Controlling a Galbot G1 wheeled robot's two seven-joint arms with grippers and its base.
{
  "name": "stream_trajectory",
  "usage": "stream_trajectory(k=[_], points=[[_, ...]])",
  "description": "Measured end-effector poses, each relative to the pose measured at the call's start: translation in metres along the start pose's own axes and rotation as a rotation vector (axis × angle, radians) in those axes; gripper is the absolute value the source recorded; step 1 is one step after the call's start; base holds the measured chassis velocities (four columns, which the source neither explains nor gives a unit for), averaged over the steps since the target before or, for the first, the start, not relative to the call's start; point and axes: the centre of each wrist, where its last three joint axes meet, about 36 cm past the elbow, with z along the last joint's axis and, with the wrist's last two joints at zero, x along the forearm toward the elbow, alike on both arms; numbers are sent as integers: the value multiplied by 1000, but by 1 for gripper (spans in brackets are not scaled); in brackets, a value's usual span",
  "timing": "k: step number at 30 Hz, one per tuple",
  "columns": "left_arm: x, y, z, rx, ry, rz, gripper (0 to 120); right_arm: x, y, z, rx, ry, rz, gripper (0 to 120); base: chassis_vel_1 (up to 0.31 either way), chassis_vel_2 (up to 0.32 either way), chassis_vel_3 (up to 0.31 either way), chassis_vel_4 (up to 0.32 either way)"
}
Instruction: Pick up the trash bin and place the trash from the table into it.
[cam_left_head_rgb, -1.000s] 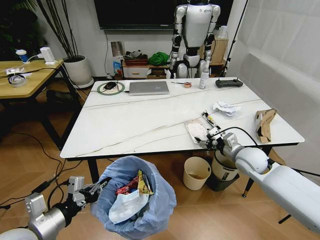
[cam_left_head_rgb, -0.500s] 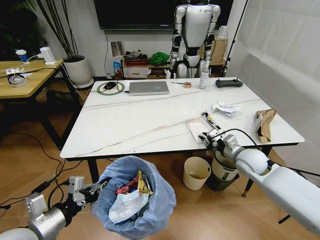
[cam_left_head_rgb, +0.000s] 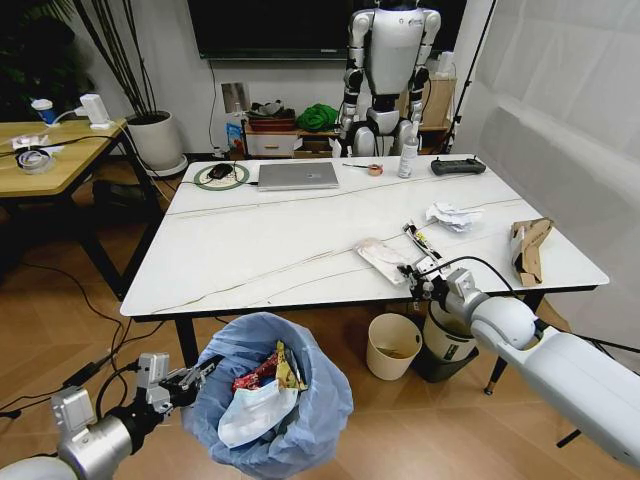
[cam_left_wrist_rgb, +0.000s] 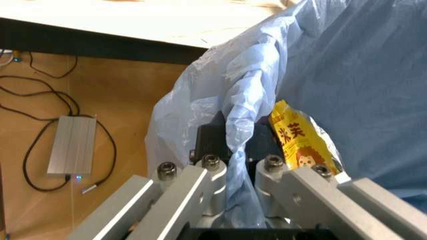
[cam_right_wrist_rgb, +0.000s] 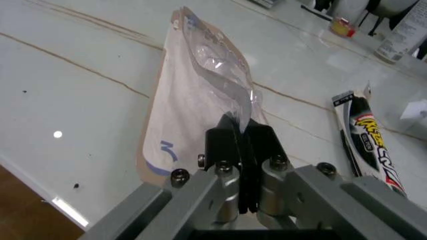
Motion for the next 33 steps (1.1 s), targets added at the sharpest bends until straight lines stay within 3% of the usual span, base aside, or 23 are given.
stream_trajectory(k=[14,15,21,33], points=[[-2,-1,-1,-3,3,10,0,0,-30,-27,-53,-229,-89,0,0,0,0,0],[-3,0,1,0,9,10,0,4,-32,-42,-81,-314,-134,0,0,0,0,0],[-5,1,-4,-7,17,21,0,7,-24,-65,-100,-494,-310,0,0,0,0,0],[-5,4,-3,7,16,14,0,-3,17,-93,-51,-631,-699,0,0,0,0,0]])
